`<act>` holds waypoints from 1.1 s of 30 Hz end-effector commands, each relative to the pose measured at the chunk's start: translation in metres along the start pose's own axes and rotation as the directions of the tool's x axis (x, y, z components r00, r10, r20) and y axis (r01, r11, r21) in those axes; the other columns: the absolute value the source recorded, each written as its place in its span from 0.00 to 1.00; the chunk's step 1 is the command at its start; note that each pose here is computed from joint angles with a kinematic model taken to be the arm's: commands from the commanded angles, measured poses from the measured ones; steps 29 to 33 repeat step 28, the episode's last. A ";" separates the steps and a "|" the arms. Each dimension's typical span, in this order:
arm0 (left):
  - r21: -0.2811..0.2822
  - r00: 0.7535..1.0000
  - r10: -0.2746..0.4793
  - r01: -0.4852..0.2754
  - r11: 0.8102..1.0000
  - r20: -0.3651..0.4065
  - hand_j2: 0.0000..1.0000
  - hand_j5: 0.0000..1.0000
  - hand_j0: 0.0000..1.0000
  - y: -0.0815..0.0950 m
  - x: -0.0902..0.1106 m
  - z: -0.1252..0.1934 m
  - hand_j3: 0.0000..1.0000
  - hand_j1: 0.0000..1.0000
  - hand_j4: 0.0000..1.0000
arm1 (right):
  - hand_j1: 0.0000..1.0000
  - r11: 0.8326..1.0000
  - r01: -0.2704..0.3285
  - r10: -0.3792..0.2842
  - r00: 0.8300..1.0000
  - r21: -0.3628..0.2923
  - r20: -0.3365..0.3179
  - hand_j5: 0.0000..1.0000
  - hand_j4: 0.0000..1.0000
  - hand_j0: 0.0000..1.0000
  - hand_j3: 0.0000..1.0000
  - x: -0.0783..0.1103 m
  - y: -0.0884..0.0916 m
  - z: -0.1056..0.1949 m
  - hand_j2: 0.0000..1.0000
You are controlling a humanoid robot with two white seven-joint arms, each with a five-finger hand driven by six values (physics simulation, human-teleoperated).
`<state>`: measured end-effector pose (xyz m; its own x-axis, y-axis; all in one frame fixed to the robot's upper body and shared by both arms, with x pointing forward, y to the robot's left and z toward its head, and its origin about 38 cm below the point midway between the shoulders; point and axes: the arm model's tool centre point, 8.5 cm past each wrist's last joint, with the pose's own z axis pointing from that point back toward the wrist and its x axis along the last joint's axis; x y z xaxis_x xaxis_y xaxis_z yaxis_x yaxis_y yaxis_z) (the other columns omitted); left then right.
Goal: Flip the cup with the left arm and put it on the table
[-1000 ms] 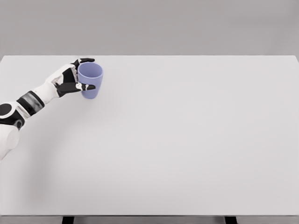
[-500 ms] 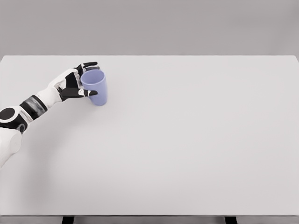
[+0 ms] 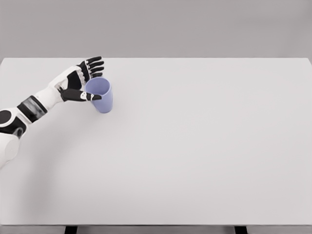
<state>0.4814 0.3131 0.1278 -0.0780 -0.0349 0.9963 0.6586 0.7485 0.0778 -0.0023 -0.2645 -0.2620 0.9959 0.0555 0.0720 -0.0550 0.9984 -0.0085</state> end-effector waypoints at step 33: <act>-0.029 0.879 -0.475 0.474 0.880 -0.040 1.00 1.00 1.00 0.051 0.042 0.089 1.00 1.00 1.00 | 1.00 1.000 0.000 0.000 1.000 0.000 0.000 1.00 1.00 1.00 1.00 0.000 0.000 0.000 1.00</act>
